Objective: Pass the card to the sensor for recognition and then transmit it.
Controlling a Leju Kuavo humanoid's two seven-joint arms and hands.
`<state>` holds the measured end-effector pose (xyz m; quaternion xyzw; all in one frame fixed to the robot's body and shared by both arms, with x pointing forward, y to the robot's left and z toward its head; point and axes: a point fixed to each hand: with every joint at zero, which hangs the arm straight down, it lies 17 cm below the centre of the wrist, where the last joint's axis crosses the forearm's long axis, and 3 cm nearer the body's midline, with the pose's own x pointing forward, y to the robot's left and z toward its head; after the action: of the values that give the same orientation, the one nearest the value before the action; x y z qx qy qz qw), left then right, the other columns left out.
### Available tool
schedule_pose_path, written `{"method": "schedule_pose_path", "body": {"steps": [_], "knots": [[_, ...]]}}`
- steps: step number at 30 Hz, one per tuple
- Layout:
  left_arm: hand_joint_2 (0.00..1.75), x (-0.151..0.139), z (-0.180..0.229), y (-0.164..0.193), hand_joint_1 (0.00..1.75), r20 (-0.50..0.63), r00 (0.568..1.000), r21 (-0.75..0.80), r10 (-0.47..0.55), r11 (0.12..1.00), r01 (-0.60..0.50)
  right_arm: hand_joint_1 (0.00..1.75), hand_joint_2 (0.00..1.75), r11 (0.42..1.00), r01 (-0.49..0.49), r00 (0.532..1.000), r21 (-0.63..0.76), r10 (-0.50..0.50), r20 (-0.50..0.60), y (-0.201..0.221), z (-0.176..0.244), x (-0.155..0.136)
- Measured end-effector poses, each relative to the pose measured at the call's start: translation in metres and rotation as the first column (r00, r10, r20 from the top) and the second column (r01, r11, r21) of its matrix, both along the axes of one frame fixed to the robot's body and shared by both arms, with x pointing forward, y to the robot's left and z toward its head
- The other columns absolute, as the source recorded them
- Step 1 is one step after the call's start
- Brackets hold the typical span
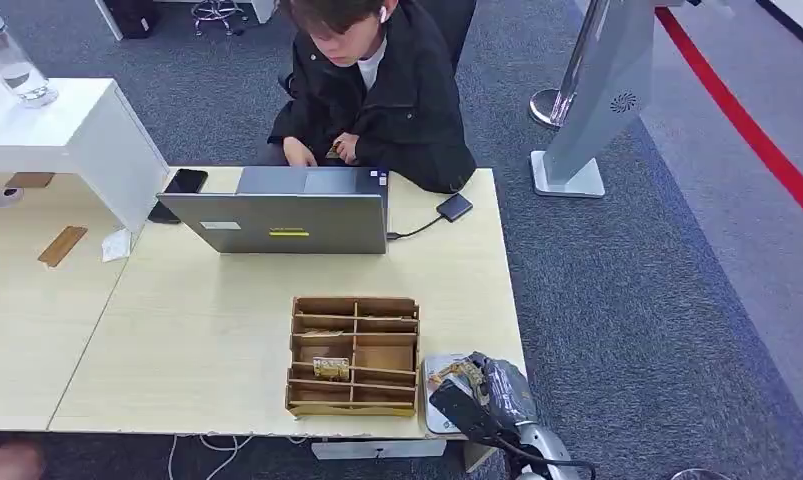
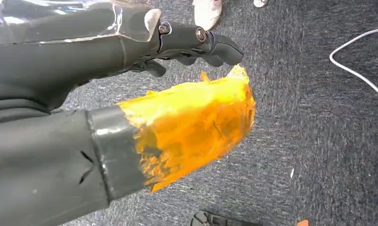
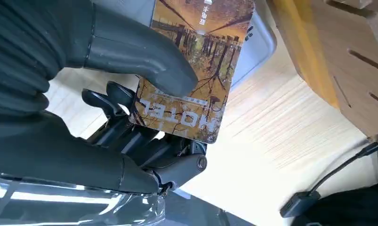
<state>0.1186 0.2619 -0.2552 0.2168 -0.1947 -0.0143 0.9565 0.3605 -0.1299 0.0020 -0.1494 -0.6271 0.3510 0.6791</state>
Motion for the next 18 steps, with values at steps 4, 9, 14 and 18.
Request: {"method": "schedule_pose_path", "body": {"steps": [4,9,14,18], "knots": [[0.0,0.0,0.0,0.0,0.0,0.0,1.0,-0.001,0.002,1.0,-0.002,1.75,1.75,1.0,0.01,1.0,-0.004,-0.01,0.016,-0.002,0.004,0.002],[0.0,-0.001,0.0,0.0,0.0,-0.001,1.0,-0.003,0.006,1.0,-0.006,1.75,1.75,1.0,0.017,0.999,-0.014,-0.016,0.045,-0.004,0.011,0.004],[0.0,-0.001,0.0,-0.001,0.0,-0.002,1.0,-0.005,0.008,1.0,-0.008,1.75,1.75,0.999,0.035,0.995,-0.035,-0.031,0.094,-0.009,0.023,0.009],[0.0,-0.002,-0.001,-0.001,0.0,-0.006,1.0,-0.007,0.012,1.0,-0.012,1.75,1.75,0.997,0.053,0.989,-0.049,-0.045,0.143,-0.014,0.037,0.012]]}}
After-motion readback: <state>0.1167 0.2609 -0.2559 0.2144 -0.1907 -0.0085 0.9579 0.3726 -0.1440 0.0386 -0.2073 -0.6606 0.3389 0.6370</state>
